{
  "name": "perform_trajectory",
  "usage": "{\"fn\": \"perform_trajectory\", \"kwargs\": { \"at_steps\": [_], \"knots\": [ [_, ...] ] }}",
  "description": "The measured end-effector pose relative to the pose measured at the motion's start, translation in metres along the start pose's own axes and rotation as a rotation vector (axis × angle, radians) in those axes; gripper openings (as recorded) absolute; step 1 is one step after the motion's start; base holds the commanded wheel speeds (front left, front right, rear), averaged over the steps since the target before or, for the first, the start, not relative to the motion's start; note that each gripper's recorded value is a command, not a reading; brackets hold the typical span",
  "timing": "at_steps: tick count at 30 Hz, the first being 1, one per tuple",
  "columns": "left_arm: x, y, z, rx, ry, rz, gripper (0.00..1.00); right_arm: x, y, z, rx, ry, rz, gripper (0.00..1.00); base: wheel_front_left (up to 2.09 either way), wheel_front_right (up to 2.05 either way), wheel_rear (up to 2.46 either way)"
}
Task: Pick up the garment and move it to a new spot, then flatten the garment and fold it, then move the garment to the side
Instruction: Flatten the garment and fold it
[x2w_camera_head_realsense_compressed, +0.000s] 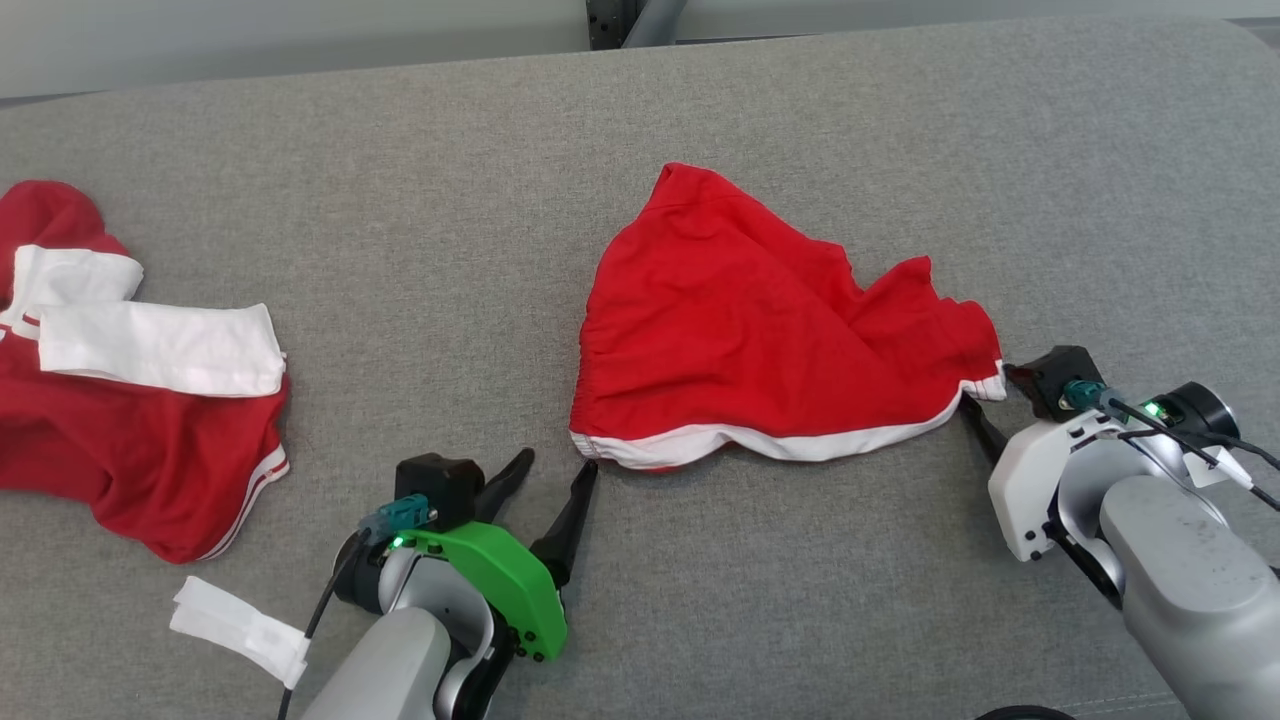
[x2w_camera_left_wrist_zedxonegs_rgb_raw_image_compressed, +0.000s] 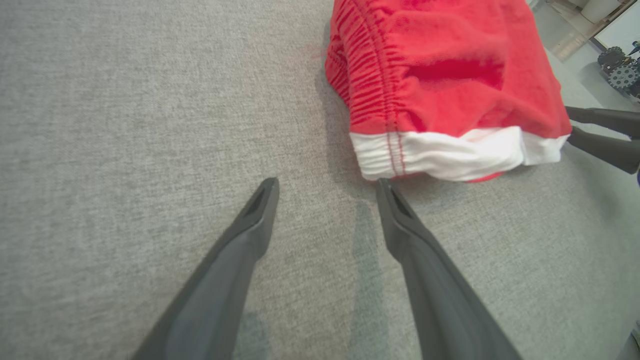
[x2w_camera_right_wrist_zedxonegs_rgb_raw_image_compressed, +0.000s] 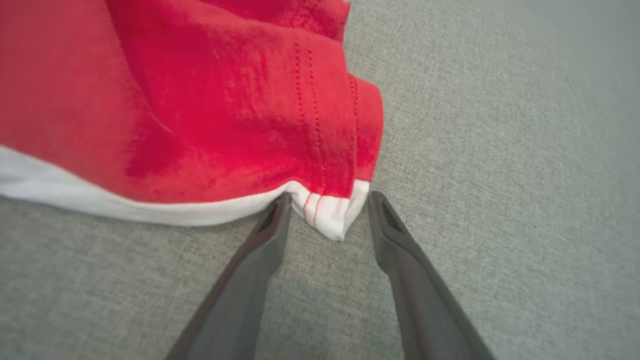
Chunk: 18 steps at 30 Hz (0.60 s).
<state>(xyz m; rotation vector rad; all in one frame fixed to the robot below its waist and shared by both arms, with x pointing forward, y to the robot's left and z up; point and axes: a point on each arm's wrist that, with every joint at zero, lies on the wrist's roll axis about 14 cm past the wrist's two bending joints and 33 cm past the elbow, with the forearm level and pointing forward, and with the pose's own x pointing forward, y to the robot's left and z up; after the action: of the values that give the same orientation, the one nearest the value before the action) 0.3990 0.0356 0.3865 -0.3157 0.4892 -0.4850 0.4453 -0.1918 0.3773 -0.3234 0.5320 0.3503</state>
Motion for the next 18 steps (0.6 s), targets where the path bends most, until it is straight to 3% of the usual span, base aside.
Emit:
{"fn": "perform_trajectory", "kwargs": {
  "at_steps": [3,4,5,6,7,18],
  "knots": [
    [0.001,-0.005,-0.004,-0.026,0.019,-0.013,1.0,0.0,0.004,-0.001,0.005,0.0,0.013,0.32,0.0,0.0,0.0],
    [0.001,-0.006,-0.005,-0.028,0.024,-0.018,1.0,0.0,0.005,-0.001,0.007,0.0,0.017,0.22,0.0,0.0,0.0],
    [0.001,-0.007,-0.006,-0.023,0.027,-0.024,1.0,0.0,0.006,-0.001,0.007,-0.001,0.019,0.22,0.0,0.0,0.0],
    [0.001,-0.008,-0.006,-0.02,0.03,-0.029,1.0,0.0,0.006,-0.001,0.01,-0.001,0.021,0.07,0.0,0.0,0.0],
    [0.002,-0.01,-0.006,-0.024,0.031,-0.035,1.0,0.0,0.007,-0.001,0.015,0.0,0.023,0.0,0.0,0.0,0.0],
    [0.007,-0.027,0.008,-0.025,-0.01,-0.125,1.0,-0.003,0.003,-0.004,0.038,-0.004,0.023,0.0,0.0,0.0,0.0]
  ]
}}
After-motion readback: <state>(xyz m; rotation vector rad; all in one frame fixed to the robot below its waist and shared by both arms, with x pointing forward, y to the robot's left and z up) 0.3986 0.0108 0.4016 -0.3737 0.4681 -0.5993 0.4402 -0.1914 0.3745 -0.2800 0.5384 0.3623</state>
